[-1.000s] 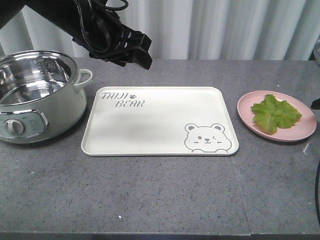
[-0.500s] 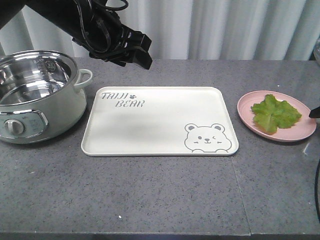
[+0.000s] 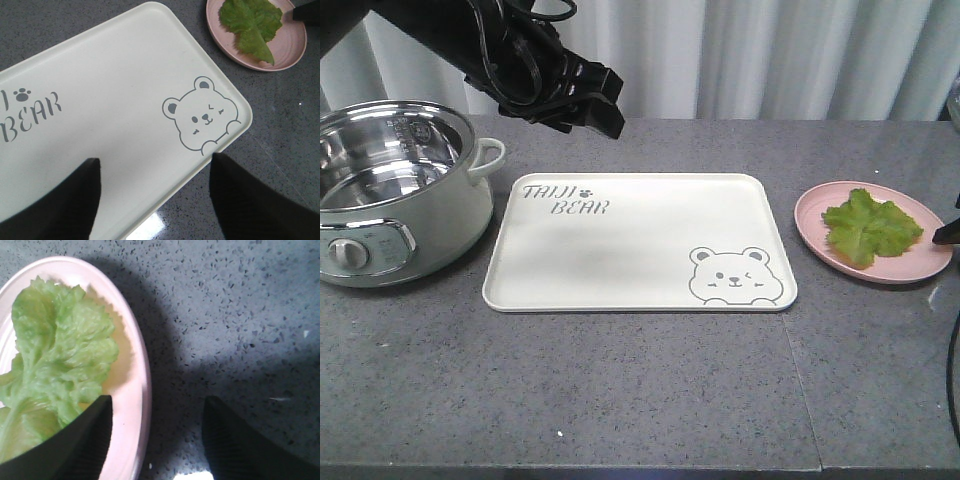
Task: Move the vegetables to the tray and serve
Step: 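Grip the pink plate rim with the right gripper and lift it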
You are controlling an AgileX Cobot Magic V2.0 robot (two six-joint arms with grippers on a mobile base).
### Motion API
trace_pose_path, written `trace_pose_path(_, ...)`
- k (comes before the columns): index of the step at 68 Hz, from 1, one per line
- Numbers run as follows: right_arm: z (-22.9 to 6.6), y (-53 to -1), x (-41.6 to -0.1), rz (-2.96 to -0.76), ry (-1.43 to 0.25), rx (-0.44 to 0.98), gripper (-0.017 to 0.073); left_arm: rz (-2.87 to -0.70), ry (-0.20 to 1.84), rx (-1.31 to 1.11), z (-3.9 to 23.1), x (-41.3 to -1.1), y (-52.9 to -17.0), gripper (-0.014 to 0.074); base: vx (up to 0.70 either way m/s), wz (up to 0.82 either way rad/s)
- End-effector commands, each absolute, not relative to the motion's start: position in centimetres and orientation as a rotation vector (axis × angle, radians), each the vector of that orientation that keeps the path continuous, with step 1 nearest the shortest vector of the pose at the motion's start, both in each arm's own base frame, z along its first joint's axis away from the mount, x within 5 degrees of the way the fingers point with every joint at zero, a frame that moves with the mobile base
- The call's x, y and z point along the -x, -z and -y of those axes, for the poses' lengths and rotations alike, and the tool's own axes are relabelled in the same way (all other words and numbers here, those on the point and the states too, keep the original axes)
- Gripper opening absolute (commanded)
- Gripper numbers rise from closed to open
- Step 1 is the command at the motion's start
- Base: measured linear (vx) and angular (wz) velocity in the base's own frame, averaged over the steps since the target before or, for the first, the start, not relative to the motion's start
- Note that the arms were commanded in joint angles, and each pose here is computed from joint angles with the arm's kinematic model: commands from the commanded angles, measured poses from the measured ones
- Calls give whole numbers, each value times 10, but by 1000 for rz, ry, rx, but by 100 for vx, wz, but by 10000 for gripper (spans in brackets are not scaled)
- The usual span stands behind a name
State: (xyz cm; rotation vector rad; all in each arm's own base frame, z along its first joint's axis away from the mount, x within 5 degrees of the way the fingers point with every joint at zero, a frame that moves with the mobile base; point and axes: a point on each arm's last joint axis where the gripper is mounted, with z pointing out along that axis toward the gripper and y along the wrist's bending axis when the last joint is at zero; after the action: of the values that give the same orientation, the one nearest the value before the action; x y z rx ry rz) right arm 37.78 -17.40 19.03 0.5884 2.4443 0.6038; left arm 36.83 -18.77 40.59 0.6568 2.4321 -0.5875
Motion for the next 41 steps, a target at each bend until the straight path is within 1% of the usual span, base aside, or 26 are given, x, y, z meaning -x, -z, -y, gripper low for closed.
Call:
trace_pose_path(1,174,-219,-379,-2374,-589,-550,402,-2304,630,-634,185,-352,-441,461,0,0)
trace_pose_path(15,172,-219,-379,-2376,-599,-546,402,-2305,630,-634,185,-352,-440,461,0,0)
trace_pose_path(27,148,-218,-391,-2405,-569,-448,402,-2305,630,-634,185,-352,-441,461,0,0)
trace_pose_path(35,136,-218,-399,-2396,-545,-448,402,-2316,629,-640,185,-351,-440,461,0,0)
trace_pose_path(41,132,-218,-402,-2387,-540,-471,402,-2319,629,-642,185,-351,-440,461,0,0)
